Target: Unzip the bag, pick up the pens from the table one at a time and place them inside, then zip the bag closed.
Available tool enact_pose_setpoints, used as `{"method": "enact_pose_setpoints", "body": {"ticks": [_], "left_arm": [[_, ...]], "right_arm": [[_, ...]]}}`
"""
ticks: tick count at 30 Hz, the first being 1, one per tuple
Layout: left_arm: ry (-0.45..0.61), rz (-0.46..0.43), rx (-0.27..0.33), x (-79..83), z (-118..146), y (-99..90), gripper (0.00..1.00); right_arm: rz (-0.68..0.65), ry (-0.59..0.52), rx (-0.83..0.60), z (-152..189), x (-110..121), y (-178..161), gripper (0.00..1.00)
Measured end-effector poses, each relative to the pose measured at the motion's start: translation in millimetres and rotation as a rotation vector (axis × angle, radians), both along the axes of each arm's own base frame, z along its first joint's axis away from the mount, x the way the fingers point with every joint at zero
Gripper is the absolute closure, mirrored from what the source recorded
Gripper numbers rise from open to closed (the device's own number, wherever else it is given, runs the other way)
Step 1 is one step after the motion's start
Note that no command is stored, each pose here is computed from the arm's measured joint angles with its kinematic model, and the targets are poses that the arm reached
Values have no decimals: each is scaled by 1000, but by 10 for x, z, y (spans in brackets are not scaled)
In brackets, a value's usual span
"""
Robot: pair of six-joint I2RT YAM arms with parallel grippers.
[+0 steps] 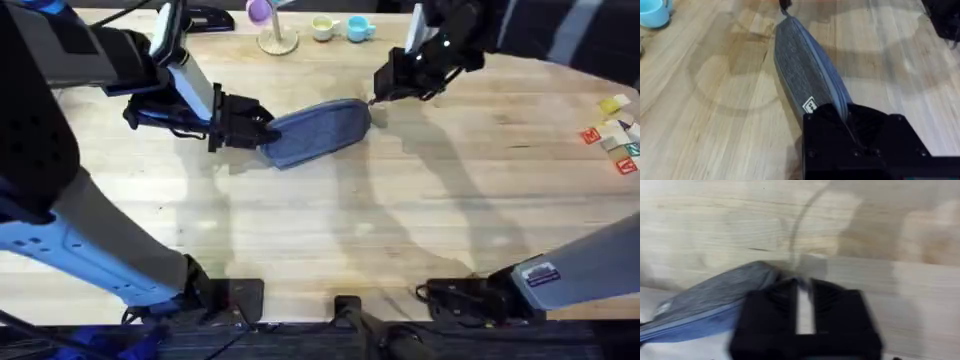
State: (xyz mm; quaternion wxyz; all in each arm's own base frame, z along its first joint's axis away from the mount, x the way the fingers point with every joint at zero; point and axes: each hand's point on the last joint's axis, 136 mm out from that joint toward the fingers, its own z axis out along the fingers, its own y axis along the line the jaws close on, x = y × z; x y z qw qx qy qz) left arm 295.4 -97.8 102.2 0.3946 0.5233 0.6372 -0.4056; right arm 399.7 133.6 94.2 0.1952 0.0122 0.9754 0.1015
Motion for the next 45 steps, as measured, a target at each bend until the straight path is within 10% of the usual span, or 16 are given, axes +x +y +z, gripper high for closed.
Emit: {"method": "enact_pose_setpoints", "body": {"ticks": [6, 12, 19, 34, 45], "left_arm": [[10, 13, 29, -3, -46, 87, 957], [11, 11, 35, -8, -56, 90, 949], [13, 16, 17, -6, -26, 78, 24], [3, 19, 20, 11, 3, 94, 4], [-66, 141, 95, -193, 683, 412, 4]], "right_arm": [[27, -121, -122, 485, -69, -266, 29], [127, -230, -136, 954, -295, -82, 5], [136, -262, -143, 1069, -330, -90, 5], [138, -262, -144, 1069, -330, -90, 5], [138, -287, -139, 1196, -398, -116, 5]]}}
